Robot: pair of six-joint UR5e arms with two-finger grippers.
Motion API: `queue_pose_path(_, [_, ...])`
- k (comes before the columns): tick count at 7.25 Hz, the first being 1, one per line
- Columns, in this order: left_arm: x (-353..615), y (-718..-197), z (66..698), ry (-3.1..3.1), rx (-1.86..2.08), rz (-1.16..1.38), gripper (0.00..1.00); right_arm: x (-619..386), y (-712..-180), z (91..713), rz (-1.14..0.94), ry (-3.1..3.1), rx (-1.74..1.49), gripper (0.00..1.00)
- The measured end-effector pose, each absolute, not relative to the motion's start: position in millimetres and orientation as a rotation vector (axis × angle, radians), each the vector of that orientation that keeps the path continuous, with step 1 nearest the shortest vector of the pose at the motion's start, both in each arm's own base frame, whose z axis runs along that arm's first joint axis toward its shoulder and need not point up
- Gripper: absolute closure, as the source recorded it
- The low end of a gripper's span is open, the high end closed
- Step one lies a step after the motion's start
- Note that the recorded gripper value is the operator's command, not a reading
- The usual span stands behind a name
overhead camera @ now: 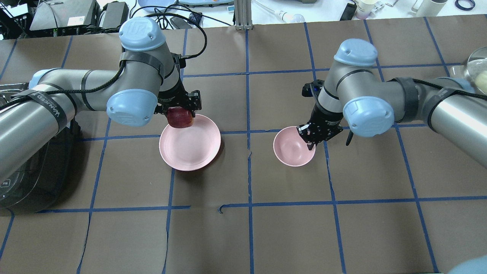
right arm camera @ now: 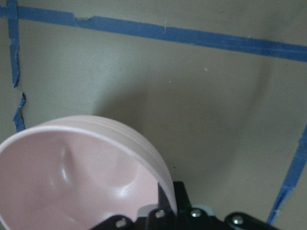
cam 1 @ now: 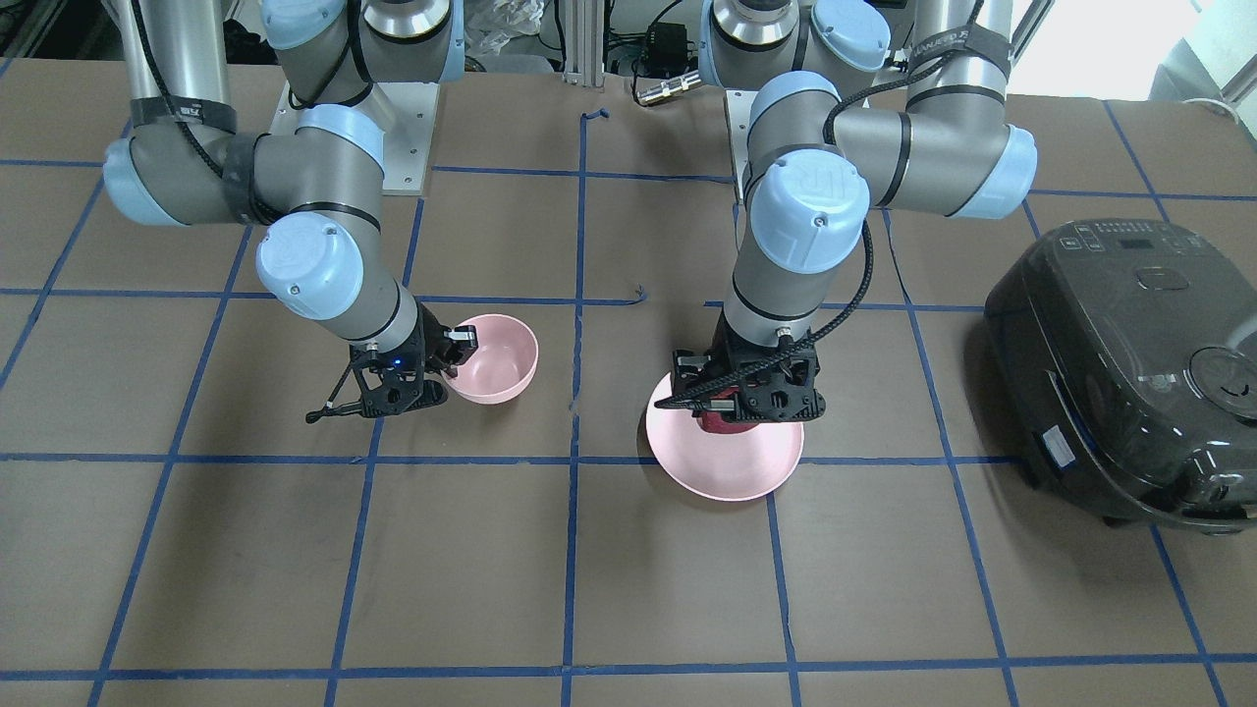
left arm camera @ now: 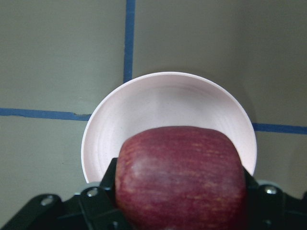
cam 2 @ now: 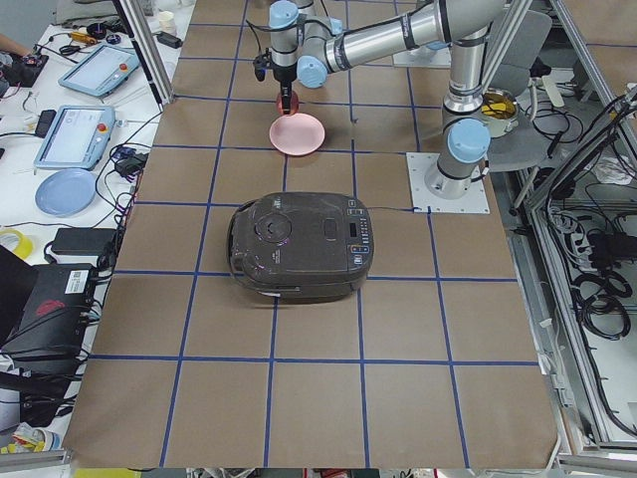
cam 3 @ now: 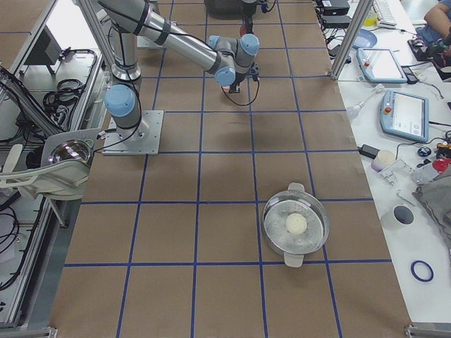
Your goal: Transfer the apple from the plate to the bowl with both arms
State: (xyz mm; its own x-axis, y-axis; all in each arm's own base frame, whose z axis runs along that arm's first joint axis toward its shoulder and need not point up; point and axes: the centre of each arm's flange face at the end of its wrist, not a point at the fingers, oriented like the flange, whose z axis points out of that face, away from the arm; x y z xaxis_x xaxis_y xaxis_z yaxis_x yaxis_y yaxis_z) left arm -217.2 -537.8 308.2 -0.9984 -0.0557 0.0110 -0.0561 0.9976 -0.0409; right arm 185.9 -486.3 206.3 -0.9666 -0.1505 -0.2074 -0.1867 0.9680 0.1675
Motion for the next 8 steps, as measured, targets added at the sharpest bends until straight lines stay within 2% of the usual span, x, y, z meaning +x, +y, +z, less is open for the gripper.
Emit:
queue_pose_path(1, [-227.1, -532.0, 312.1, -3.125, 0.073, 0.064, 0.84, 188.6, -482.2, 199.5, 0.276, 2.917, -0.254, 0.14])
queue_pose_path(2, [-232.3, -530.4, 310.7, -3.121, 0.076, 0.058, 0.84, 189.4, -480.3, 196.5, 0.279, 2.915, -0.254, 0.0])
queue_pose_path(5, [-240.8, -532.3, 309.1, -3.075, 0.151, 0.053, 0.84, 187.7, -486.7, 209.7, 0.246, 2.931, -0.254, 0.0])
queue_pose_path(8, [-279.4, -523.1, 318.2, -3.036, 0.224, 0.083, 0.83, 155.1, -523.4, 299.0, 0.164, 3.011, -0.197, 0.0])
